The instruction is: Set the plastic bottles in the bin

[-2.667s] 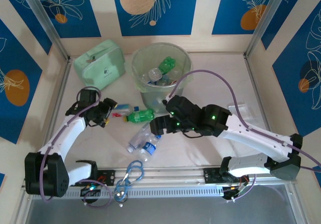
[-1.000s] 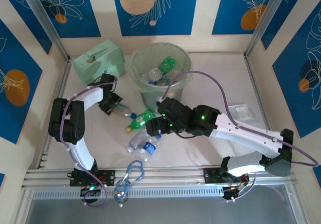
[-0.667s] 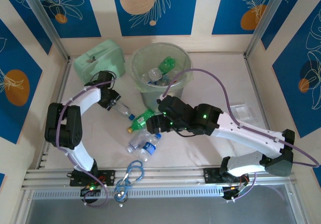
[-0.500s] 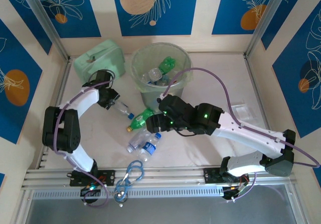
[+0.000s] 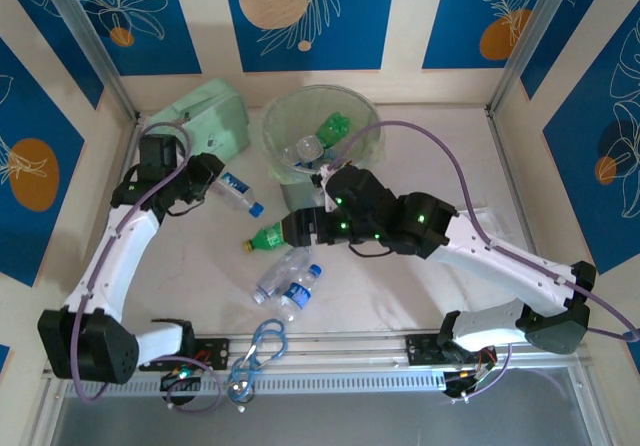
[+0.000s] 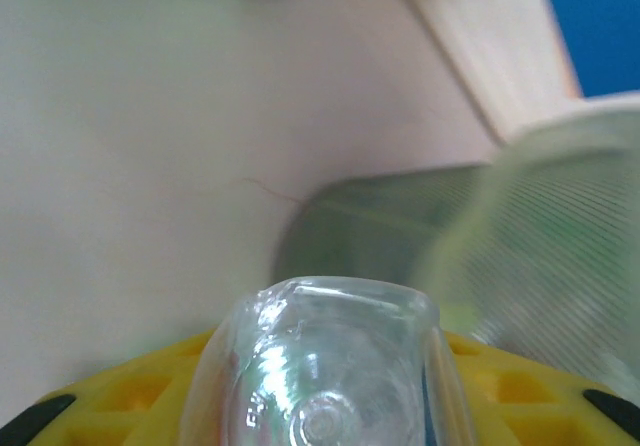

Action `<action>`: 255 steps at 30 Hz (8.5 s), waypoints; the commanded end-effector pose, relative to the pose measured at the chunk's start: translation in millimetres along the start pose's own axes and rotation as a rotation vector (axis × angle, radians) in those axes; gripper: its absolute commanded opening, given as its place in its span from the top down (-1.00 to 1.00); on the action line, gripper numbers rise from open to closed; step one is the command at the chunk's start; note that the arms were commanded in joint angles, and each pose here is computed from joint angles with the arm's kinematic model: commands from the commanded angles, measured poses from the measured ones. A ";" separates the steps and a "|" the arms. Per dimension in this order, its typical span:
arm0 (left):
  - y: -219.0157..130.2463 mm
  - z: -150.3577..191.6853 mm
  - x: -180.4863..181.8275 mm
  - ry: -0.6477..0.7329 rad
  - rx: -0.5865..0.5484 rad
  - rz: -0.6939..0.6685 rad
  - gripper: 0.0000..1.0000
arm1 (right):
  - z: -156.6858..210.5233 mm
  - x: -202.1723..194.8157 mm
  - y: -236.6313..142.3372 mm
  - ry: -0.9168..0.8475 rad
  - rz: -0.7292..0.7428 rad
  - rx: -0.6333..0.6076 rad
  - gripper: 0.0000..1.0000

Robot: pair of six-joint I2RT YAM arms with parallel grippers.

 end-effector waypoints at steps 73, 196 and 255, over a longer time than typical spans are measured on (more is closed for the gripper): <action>-19.2 75.6 32.6 0.059 0.145 0.046 -0.78 | 11.9 5.4 86.6 -0.293 0.321 0.263 -0.72; 163.0 -1.8 43.0 0.099 0.150 -0.422 -0.76 | -139.2 9.2 -42.9 -0.022 0.188 -0.282 -0.64; -72.6 10.6 -91.7 0.384 -0.046 0.195 -0.08 | -57.6 38.6 -43.3 -0.144 -0.050 -0.105 -0.74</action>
Point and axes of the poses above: each hand's point on the last joint's axis, 136 mm out from that joint toward the fingers, its own y axis out along the fingers, its own x axis along the line the jaws close on, z = x × y, the point moved 8 cm from there along -y, back along the fingers, and after that the axes turned 9 degrees about y, right-handed, at the moved point
